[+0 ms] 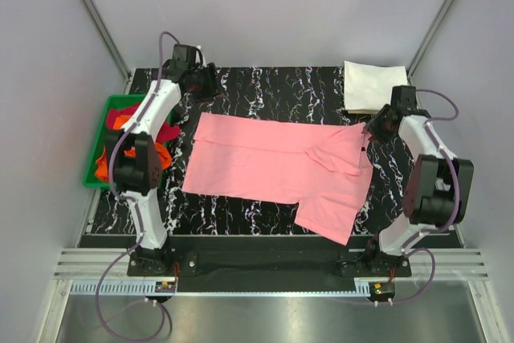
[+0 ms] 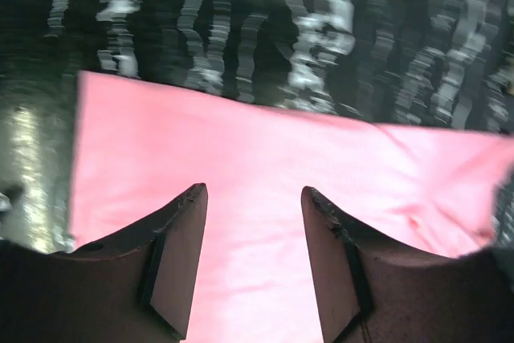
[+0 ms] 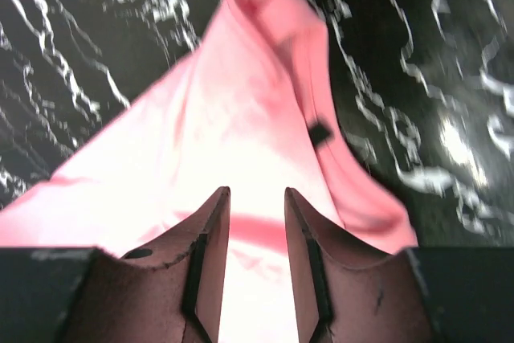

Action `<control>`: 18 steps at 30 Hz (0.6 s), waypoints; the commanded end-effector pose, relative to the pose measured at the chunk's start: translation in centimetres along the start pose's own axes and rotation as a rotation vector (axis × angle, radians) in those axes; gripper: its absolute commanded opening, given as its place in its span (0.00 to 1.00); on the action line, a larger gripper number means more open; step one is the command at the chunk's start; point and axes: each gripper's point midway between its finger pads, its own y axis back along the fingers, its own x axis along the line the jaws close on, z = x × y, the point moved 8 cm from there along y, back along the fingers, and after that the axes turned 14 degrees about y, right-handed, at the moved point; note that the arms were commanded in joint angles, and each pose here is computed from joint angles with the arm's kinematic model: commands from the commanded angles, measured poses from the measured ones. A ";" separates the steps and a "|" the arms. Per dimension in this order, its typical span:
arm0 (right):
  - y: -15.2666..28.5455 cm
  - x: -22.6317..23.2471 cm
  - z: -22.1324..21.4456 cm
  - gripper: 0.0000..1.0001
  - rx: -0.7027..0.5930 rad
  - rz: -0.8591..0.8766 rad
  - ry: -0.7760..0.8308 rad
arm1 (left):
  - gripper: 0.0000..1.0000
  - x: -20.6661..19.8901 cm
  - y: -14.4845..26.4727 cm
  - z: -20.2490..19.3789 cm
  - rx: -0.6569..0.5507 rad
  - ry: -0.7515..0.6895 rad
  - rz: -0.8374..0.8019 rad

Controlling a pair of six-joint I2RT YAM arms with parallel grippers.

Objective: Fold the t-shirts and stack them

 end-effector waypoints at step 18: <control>1.6 6.1 -12.1 0.47 0.129 0.051 0.421 | 0.60 -3.7 12.8 -8.3 -0.167 -0.203 -0.304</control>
